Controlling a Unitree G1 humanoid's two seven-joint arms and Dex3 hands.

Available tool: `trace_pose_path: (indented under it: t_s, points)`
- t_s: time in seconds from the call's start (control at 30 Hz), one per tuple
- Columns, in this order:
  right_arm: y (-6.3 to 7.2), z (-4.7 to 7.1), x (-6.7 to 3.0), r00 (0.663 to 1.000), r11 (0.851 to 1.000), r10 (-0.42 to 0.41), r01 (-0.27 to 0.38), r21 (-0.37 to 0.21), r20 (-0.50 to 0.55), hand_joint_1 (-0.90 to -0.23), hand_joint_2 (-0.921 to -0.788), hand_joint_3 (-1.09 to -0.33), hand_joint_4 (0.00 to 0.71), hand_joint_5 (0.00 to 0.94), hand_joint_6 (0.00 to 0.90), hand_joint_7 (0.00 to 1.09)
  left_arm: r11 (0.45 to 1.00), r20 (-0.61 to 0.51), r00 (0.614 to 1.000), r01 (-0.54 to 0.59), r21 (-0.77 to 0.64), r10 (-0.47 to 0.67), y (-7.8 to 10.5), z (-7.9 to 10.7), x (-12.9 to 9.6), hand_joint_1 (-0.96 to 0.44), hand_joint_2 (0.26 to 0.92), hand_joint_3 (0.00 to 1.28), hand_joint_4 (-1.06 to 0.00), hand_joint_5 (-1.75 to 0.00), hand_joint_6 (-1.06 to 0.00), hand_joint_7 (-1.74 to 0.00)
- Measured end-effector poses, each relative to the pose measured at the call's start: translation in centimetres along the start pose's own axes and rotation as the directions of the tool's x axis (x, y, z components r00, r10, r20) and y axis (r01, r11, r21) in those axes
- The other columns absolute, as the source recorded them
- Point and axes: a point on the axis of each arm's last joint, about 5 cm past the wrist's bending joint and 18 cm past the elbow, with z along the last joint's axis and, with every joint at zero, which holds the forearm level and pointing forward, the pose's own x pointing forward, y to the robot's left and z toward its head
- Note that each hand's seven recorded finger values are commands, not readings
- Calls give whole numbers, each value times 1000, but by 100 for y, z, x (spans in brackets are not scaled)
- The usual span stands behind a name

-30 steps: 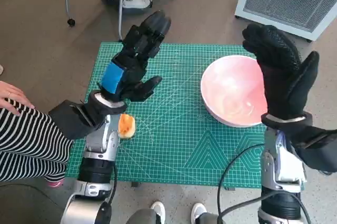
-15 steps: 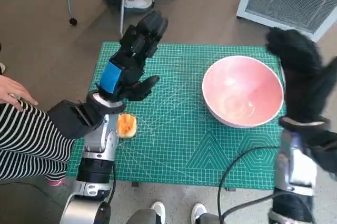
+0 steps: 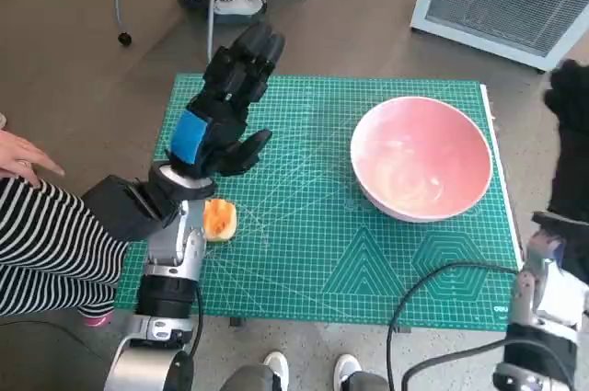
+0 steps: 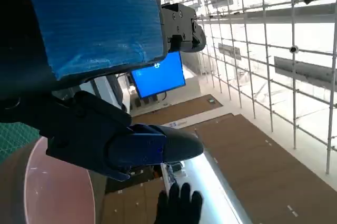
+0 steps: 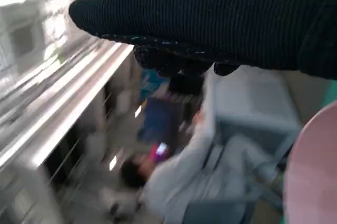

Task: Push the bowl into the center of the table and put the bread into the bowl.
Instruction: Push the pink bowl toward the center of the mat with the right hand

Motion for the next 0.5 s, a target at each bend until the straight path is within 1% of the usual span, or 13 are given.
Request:
trace_pose_path:
  t_s: [0.07, 0.27, 0.43, 0.5]
  points:
    - [-37, -41, -8, 1000, 1000, -16, 16, -6, -24, -670, -921, -800, 110, 0, 0, 391, 1000, 1, 1000, -1, 0, 1, -1, -3, -2, -608, 921, 368, -87, -18, 1, -370]
    - [-112, -190, -47, 991, 998, -61, 60, -15, -123, -627, -921, -822, 104, 1, 2, 375, 1000, 6, 1000, -2, -1, 2, -7, -3, 0, -612, 921, 368, -88, -17, 1, -372]
    - [-152, -316, -87, 971, 996, -92, 90, -19, -221, -592, -921, -844, 109, 3, 13, 374, 1000, 8, 1000, -4, -2, 4, -2, -3, -2, -611, 921, 368, -88, -16, 1, -372]
    - [-147, -362, -102, 961, 995, -102, 101, -17, -257, -591, -921, -850, 111, 4, 16, 373, 1000, 8, 1000, -5, -3, 5, 1, -3, -2, -611, 921, 369, -88, -16, 1, -372]
